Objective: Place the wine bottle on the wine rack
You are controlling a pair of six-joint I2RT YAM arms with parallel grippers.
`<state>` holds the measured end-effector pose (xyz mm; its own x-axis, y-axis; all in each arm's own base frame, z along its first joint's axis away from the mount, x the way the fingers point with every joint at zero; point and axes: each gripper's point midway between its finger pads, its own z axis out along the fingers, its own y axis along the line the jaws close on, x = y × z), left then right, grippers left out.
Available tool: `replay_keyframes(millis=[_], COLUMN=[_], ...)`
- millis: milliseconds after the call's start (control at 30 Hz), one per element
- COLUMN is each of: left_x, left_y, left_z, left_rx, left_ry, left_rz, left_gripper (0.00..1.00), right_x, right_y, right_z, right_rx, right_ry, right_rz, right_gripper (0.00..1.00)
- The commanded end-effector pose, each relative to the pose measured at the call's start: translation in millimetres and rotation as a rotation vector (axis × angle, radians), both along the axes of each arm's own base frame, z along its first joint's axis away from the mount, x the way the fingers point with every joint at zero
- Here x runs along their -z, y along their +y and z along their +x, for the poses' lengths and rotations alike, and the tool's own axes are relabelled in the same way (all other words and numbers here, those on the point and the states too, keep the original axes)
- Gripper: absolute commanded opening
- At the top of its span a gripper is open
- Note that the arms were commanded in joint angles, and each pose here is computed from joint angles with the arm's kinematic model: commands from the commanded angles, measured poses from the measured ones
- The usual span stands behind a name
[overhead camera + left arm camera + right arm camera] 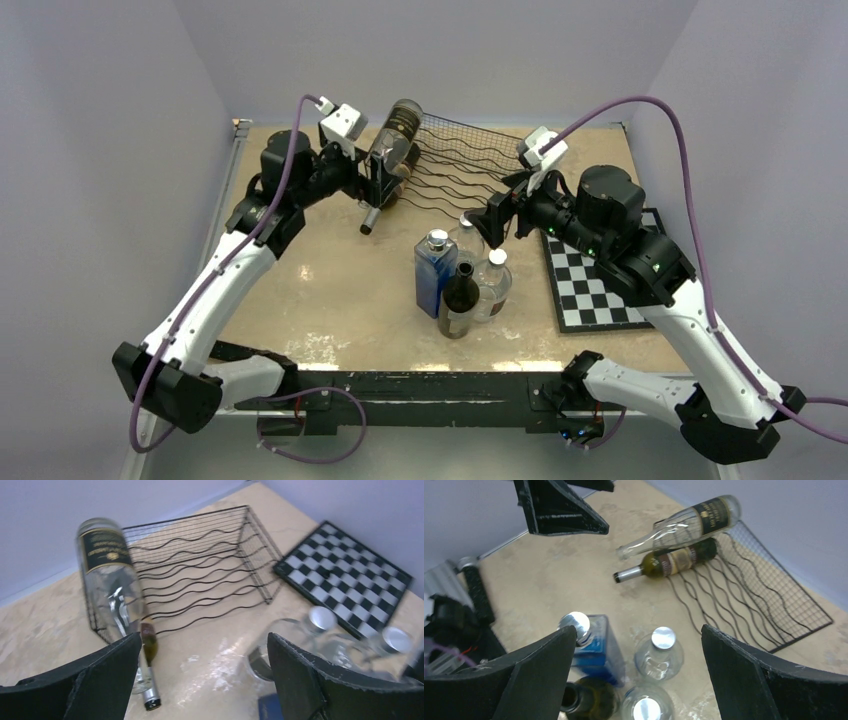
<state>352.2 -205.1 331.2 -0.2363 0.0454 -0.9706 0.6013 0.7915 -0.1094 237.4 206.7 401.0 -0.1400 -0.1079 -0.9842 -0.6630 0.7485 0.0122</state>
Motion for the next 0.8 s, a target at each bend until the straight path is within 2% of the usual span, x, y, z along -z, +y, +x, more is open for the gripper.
replay_keyframes(millis=[0, 133, 300, 567, 767], left_x=[-36, -39, -4, 25, 39], left_y=[-33, -44, -63, -71, -87], left_z=[-80, -124, -144, -136, -143], left_rx=[0.394, 0.528, 0.520, 0.382, 0.406], left_ry=[-0.027, -0.045, -0.015, 0.015, 0.033], left_rz=[-0.066, -0.076, 0.015, 0.024, -0.037], left_gripper=[0.99, 0.99, 0.99, 0.99, 0.99], right_x=[-1, 5, 6, 9, 10], right_y=[20, 17, 9, 2, -6], right_z=[-40, -38, -30, -26, -22], right_rx=[-0.231, -0.197, -0.124, -0.068, -0.019], right_ry=[0.050, 0.066, 0.066, 0.064, 0.059], right_rz=[0.019, 0.038, 0.053, 0.066, 0.065], right_gripper=[0.99, 0.98, 0.99, 0.99, 0.99])
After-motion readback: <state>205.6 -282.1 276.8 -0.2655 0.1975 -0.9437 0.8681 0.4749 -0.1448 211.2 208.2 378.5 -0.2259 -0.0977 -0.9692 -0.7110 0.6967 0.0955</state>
